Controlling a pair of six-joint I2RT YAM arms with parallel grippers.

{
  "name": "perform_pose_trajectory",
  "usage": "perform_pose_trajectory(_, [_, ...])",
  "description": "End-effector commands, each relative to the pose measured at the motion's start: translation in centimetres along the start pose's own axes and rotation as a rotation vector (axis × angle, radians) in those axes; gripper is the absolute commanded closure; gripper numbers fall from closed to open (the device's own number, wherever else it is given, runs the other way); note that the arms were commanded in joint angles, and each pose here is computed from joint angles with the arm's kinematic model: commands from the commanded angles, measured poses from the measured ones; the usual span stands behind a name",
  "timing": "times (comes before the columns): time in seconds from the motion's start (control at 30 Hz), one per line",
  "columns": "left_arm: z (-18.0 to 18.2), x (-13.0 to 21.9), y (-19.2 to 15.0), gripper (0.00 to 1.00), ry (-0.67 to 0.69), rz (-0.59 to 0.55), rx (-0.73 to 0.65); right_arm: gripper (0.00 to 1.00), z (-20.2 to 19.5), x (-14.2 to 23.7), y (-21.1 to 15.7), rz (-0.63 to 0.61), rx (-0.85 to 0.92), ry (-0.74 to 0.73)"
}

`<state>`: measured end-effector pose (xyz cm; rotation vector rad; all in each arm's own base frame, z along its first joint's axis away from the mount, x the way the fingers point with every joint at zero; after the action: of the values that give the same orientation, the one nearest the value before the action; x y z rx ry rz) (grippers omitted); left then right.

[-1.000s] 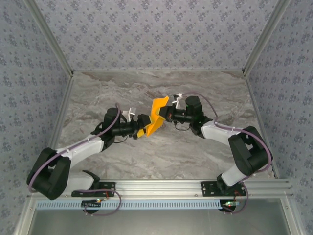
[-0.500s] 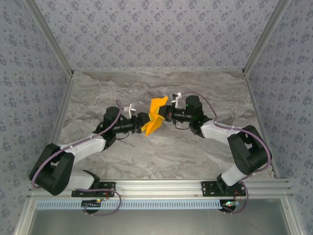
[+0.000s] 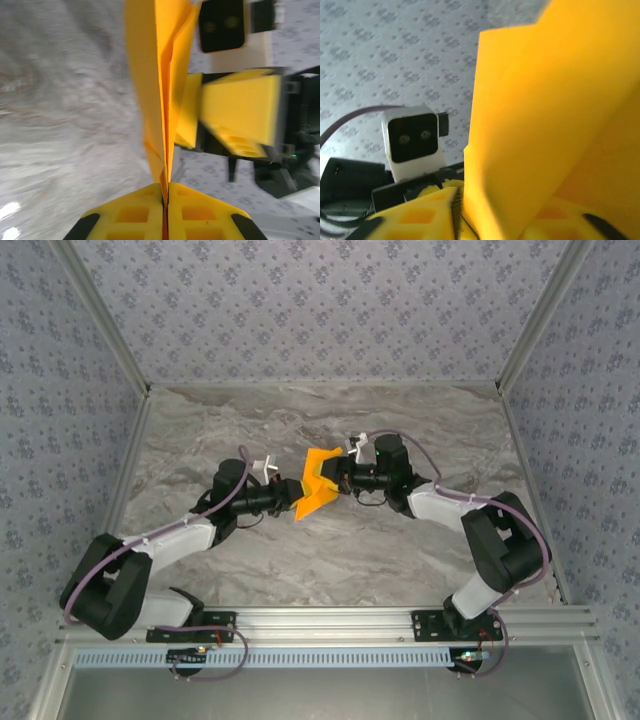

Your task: Fold a paper plane with a square sheet of paper (pick it up from the middle)

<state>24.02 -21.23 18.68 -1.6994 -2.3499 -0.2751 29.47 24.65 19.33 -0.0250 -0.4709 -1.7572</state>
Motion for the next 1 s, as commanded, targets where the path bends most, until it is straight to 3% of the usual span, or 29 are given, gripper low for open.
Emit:
perform_pose_trajectory(0.0, [0.8, 1.0, 0.3, 0.93, 0.245, -0.054, -0.073, 0.51, -0.4, 2.0, -0.1, -0.014, 0.074, -0.174])
perform_pose_trajectory(0.1, [2.1, 3.0, 1.3, 0.93, 0.615, -0.155, -0.154, 0.37, -0.4, 3.9, -0.5, -0.039, 0.172, -0.341])
perform_pose_trajectory(0.3, [0.7, 4.5, 2.0, 0.93, 0.948, -0.245, -0.325, 0.16, -0.5, 7.0, -1.1, -0.114, 0.256, -0.541])
perform_pose_trajectory(0.6, [-0.6, 4.1, 2.6, 0.91, 1.414, -0.450, -0.581, 0.13, -2.1, 10.7, -2.0, -0.234, 0.243, -0.795])
perform_pose_trajectory(0.7, [0.0, 1.7, 2.4, 0.89, 1.467, -0.444, -0.622, 0.13, -2.2, 11.8, -2.5, -0.255, 0.242, -0.833])
perform_pose_trajectory(0.83, [1.9, -2.3, 1.7, 0.87, 1.434, -0.365, -0.612, 0.14, -2.5, 12.6, -3.1, -0.271, 0.230, -0.863])
perform_pose_trajectory(0.97, [3.7, -6.6, 0.4, 0.71, 1.288, -0.205, -0.540, 0.14, -2.8, 13.4, -3.5, -0.301, 0.207, -0.869])
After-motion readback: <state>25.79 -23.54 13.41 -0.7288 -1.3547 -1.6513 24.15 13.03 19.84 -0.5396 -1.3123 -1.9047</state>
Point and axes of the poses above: each hand's point on the last joint's axis, 136 mm out from that joint toward the fingers, its own x axis back along the fingers, its own z axis along the line the jaws close on, y = z × x, the point moved 7 cm from there along x, back along the fingers, and after that the axes turned 9 degrees about x, right-handed, at the moved point
